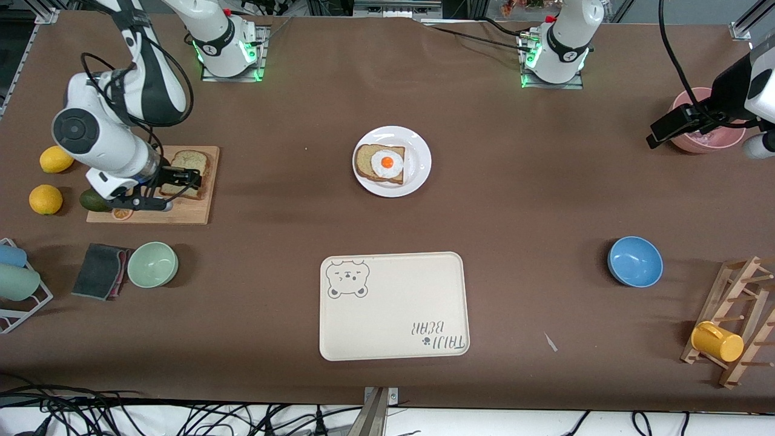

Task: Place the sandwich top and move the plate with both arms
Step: 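Lower the right gripper onto the bread slice on the cutting board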

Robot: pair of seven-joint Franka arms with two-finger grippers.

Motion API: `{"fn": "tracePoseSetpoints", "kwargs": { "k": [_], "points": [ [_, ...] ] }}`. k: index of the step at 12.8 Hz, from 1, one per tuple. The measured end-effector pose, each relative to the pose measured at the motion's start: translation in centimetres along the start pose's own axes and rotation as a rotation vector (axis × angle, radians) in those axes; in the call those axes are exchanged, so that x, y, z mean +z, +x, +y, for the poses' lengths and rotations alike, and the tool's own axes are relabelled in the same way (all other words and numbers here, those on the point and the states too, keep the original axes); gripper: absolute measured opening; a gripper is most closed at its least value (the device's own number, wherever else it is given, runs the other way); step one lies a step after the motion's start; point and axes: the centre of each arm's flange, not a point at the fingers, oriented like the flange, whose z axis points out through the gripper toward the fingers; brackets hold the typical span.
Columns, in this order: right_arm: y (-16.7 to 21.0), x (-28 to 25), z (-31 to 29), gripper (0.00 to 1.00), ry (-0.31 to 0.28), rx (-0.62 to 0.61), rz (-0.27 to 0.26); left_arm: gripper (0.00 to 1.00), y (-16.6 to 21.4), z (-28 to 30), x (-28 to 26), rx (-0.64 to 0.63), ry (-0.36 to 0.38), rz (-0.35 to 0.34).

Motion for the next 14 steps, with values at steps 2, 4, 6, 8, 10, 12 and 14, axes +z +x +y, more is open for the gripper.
{"fn": "tracePoseSetpoints", "kwargs": {
  "k": [2, 4, 6, 8, 10, 12, 14],
  "points": [
    [-0.2, 1.7, 0.1, 0.81, 0.002, 0.041, -0.007, 1.0, 0.1, -0.2, 0.0, -0.004, 0.0, -0.001],
    [-0.1, 3.4, -0.1, 0.74, 0.002, 0.082, -0.025, 1.0, 0.1, -0.3, 0.0, -0.005, 0.0, -0.001],
    [0.0, 5.2, -0.3, 0.72, 0.0, 0.097, -0.049, 1.0, 0.1, -0.2, 0.0, -0.004, 0.0, -0.001],
    [0.0, 6.5, -0.4, 0.69, -0.001, 0.11, -0.064, 1.0, 0.0, -0.2, 0.0, -0.004, 0.001, -0.001],
    [0.0, 7.4, -0.6, 0.69, -0.005, 0.14, -0.079, 1.0, 0.0, -0.2, 0.0, -0.004, 0.001, -0.001],
    [0.0, 7.7, -0.6, 0.68, -0.006, 0.149, -0.086, 1.0, 0.1, -0.3, 0.0, -0.006, 0.001, -0.002],
    [-0.1, 7.8, -0.6, 0.69, -0.007, 0.151, -0.088, 1.0, 0.1, -0.3, 0.0, -0.006, 0.001, -0.002]
  ]
}}
